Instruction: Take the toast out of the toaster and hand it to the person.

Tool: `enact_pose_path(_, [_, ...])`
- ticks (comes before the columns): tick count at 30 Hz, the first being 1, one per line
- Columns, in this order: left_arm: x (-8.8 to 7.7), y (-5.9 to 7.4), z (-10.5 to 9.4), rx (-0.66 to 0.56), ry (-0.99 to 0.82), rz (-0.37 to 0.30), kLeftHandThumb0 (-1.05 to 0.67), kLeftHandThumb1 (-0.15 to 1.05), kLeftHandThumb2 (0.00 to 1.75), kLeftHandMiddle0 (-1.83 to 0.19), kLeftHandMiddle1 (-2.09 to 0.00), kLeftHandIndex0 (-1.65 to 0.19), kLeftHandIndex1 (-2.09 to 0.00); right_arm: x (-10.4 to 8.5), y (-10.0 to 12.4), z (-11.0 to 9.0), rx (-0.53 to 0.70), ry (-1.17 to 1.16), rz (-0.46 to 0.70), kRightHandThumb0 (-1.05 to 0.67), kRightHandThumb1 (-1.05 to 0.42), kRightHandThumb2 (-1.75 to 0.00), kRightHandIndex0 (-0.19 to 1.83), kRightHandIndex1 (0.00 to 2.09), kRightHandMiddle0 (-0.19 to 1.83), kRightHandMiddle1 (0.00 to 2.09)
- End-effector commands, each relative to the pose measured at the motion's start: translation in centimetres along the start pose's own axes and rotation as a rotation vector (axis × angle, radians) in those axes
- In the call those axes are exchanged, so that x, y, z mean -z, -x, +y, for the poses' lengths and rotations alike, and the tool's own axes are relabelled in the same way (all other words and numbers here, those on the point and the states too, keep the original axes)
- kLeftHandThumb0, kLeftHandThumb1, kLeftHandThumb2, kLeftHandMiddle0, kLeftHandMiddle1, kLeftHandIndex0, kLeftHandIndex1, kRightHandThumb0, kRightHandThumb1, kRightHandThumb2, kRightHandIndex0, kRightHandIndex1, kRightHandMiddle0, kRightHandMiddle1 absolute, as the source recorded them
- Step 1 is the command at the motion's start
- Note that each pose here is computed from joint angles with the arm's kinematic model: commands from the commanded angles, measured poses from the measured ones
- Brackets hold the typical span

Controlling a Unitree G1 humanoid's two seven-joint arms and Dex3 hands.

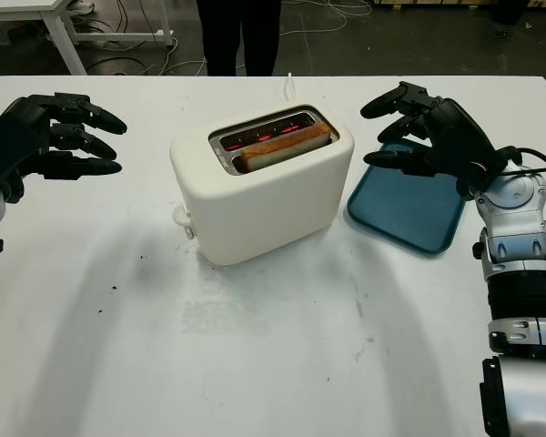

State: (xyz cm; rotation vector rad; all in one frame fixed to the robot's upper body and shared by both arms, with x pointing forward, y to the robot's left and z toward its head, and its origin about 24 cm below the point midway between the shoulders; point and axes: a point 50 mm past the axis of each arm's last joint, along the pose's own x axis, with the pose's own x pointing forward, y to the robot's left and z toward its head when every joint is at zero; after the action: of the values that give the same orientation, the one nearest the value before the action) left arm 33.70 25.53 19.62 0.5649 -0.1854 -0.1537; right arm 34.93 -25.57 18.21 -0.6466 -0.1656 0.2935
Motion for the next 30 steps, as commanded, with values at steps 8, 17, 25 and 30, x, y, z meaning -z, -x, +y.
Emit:
enact_pose_path(8, [0.21, 0.05, -0.22, 0.009, 0.005, -0.001, -1.05, 0.53, 0.00, -0.77, -0.87, -0.81, -0.67, -0.37, -0.06, -0.16, 0.005, -0.019, -0.016, -0.99, -0.86, 0.00, 0.10, 1.35, 0.18, 1.06])
enact_pose_path(17, [0.19, 0.08, -0.15, 0.007, -0.005, -0.004, -1.05, 0.54, 0.00, -0.76, -0.88, -0.81, -0.68, -0.31, -0.05, -0.17, 0.005, -0.013, -0.023, -0.99, -0.87, 0.00, 0.09, 1.36, 0.17, 1.07])
enact_pose_path(25, [0.22, 0.07, -0.18, 0.003, -0.005, -0.007, -1.05, 0.54, 0.00, -0.77, -0.88, -0.81, -0.69, -0.30, -0.04, -0.18, 0.002, -0.011, -0.015, -0.99, -0.86, 0.00, 0.09, 1.35, 0.16, 1.07])
enact_pose_path(30, [0.15, 0.09, -0.10, 0.001, 0.005, -0.001, -1.05, 0.53, 0.00, -0.76, -0.88, -0.80, -0.69, -0.35, -0.02, -0.16, 0.004, -0.010, -0.021, -0.98, -0.86, 0.00, 0.10, 1.34, 0.16, 1.06])
